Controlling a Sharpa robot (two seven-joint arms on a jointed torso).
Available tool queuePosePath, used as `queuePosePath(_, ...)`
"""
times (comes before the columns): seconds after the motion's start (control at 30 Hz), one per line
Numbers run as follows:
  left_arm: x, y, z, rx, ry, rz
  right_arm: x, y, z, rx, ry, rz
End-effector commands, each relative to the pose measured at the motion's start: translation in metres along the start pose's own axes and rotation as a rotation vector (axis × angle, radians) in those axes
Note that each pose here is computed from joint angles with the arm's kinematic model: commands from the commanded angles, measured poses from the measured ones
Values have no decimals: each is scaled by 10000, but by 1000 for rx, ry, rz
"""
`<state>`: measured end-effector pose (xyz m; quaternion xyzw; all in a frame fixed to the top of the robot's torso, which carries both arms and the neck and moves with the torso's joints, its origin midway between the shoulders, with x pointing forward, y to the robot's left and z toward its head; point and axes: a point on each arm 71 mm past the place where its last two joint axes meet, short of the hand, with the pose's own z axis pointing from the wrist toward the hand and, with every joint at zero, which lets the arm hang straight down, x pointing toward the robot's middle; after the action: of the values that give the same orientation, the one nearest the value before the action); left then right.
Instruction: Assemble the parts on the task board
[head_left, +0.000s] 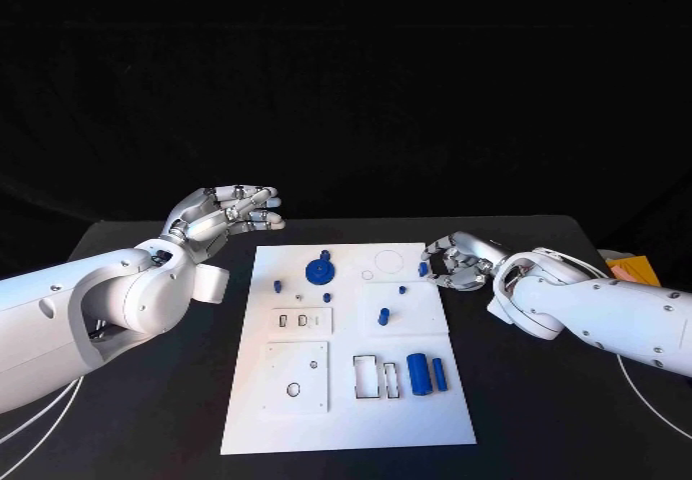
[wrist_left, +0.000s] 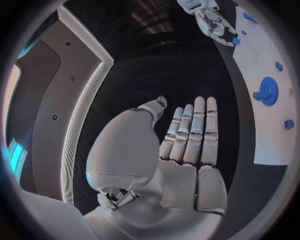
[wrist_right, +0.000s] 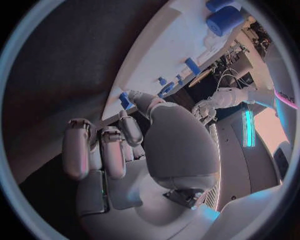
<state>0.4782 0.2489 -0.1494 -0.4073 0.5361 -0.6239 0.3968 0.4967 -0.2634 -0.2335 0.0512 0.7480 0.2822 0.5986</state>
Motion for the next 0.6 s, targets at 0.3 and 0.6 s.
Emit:
queuePosePath(0.3,25,-12,-1,9,22,-4,28,17,41,8,6,1)
queuePosePath(0.6,25,-12,-4,8,23,-5,38,33,67,10,4,5)
